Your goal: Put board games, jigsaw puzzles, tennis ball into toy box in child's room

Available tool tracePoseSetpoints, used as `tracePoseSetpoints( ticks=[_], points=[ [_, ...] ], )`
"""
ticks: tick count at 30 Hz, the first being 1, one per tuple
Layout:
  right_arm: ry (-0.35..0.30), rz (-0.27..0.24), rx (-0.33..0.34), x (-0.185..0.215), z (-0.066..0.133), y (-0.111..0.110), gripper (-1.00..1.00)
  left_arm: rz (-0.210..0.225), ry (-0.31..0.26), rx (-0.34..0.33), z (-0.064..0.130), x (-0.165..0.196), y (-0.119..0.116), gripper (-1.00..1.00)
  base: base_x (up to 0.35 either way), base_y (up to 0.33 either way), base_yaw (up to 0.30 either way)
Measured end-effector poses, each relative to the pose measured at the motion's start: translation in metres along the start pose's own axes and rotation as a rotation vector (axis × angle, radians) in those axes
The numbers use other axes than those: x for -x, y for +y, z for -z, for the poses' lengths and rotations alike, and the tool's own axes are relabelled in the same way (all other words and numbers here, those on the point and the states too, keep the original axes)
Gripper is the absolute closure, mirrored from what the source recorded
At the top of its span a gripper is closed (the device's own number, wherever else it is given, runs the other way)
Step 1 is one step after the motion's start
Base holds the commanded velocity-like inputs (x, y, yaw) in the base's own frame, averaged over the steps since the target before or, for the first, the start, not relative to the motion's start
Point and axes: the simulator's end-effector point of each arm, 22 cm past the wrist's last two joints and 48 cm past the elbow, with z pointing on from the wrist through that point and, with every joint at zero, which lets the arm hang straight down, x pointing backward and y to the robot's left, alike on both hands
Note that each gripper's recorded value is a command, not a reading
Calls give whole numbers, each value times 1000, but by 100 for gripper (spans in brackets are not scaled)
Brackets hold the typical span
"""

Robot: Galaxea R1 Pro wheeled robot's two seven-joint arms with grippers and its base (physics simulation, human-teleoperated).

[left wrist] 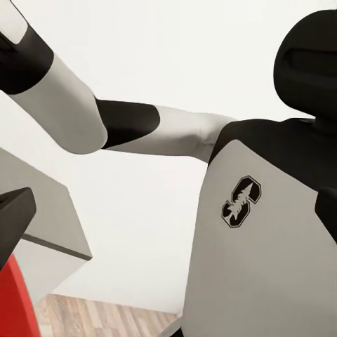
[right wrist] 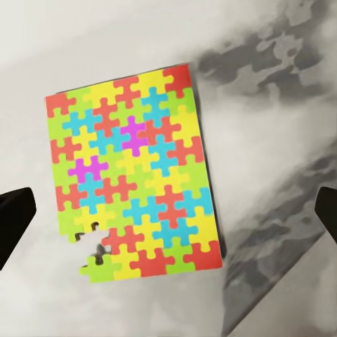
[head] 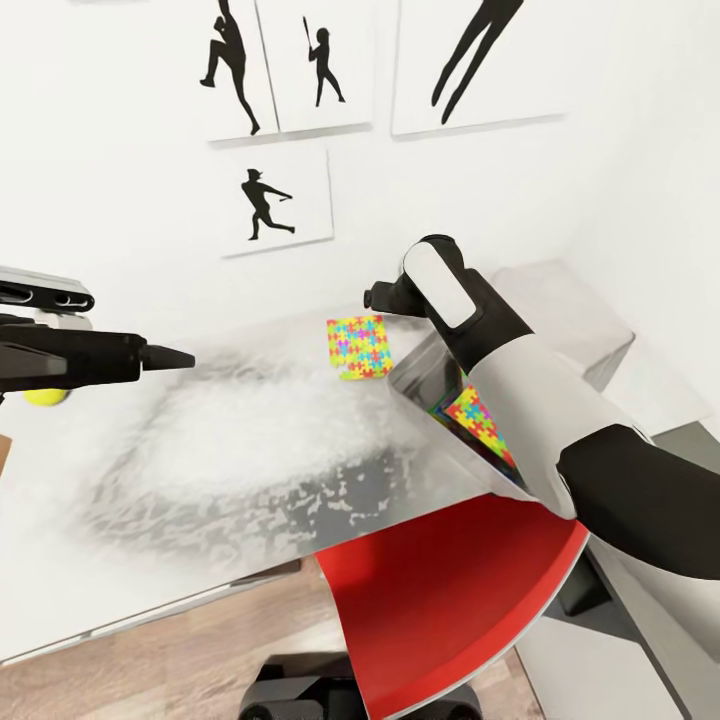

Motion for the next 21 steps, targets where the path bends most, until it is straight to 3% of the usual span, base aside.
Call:
tracePoseSetpoints(
  ticks=[10,21],
  points=[
    [14,-1,-2,-6,-11,-2,-100,14,-6,0,3,-2,8,-100,0,0,0],
    [-29,5,5,25,-1,3,-100,31,-13,-2,6,-5,18,-100,0,0,0]
  ],
)
